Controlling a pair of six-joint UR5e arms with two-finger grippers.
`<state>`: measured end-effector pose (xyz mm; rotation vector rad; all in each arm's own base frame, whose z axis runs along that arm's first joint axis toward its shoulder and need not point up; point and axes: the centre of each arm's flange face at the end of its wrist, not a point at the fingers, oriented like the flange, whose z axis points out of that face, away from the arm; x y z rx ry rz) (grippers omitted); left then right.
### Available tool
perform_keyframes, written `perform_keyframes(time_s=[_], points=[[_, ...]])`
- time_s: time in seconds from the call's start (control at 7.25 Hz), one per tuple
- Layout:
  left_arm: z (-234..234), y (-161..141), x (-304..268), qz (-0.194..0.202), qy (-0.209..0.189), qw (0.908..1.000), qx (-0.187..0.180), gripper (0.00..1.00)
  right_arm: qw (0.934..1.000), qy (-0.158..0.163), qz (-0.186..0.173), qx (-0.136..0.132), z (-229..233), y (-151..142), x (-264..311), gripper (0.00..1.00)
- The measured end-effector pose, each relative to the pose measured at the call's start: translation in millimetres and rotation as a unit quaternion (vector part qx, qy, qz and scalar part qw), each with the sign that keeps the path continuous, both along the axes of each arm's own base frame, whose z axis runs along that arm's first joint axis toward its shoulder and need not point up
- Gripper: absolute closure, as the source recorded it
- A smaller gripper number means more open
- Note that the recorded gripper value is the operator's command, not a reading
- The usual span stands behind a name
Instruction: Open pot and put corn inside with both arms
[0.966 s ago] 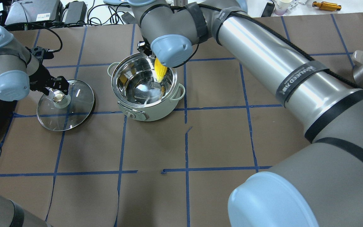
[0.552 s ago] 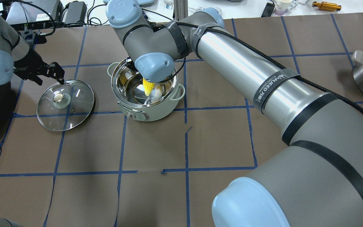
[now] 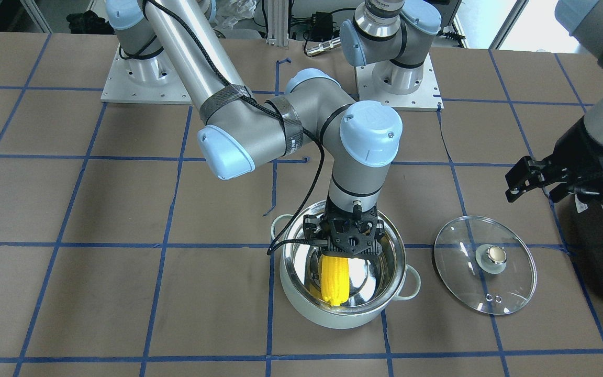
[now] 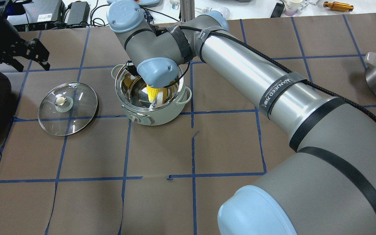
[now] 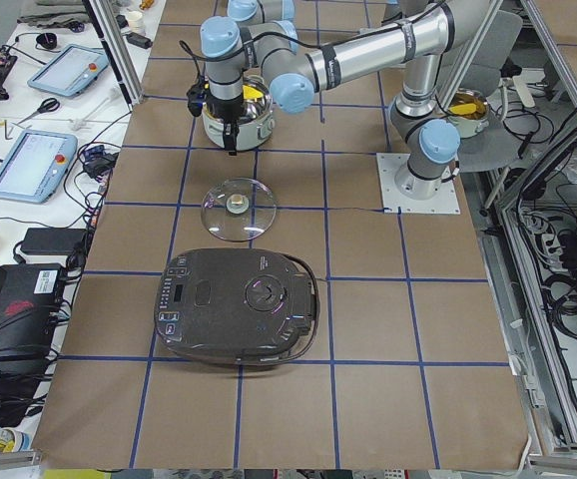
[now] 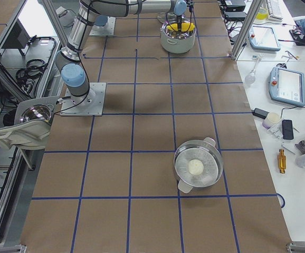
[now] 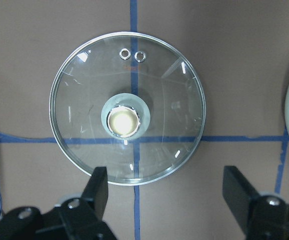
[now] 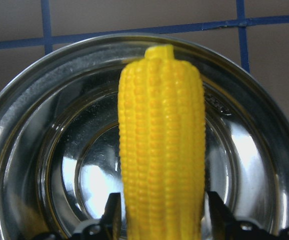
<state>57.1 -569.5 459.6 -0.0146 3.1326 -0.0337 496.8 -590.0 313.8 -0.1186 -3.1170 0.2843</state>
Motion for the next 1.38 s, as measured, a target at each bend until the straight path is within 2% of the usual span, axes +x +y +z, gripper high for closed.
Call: perform_keyframes(time_s=[0.41,0.55,0.83,0.97,1.24,1.38], points=[[51.8,29.5,-47.3,-0.033,-0.008,0.999,-0.03,0.16,0.9999,-0.007,0.005,-0.013,26.7,1.2,-8.3,0.0],[62.8,37.0,-76.8,-0.053,-0.008,0.998,-0.033,0.16,0.9997,-0.008,0.015,-0.019,42.8,-6.7,-26.7,0.0],[85.7,49.0,-137.2,-0.087,-0.006,0.9954,-0.039,0.16,0.9994,0.003,0.027,-0.021,79.4,-24.6,-103.1,0.0],[88.6,52.8,-151.9,-0.078,0.001,0.9964,-0.034,0.16,0.9997,0.01,0.02,-0.015,96.1,-24.4,-146.9,0.0],[91.1,58.7,-167.4,-0.036,0.014,0.9988,-0.031,0.14,0.9991,0.025,-0.011,0.033,128.2,-2.2,-233.5,0.0],[93.7,60.0,-169.9,-0.031,0.015,0.9989,-0.033,0.0,0.9982,0.027,-0.007,0.054,141.7,11.6,-263.6,0.0]])
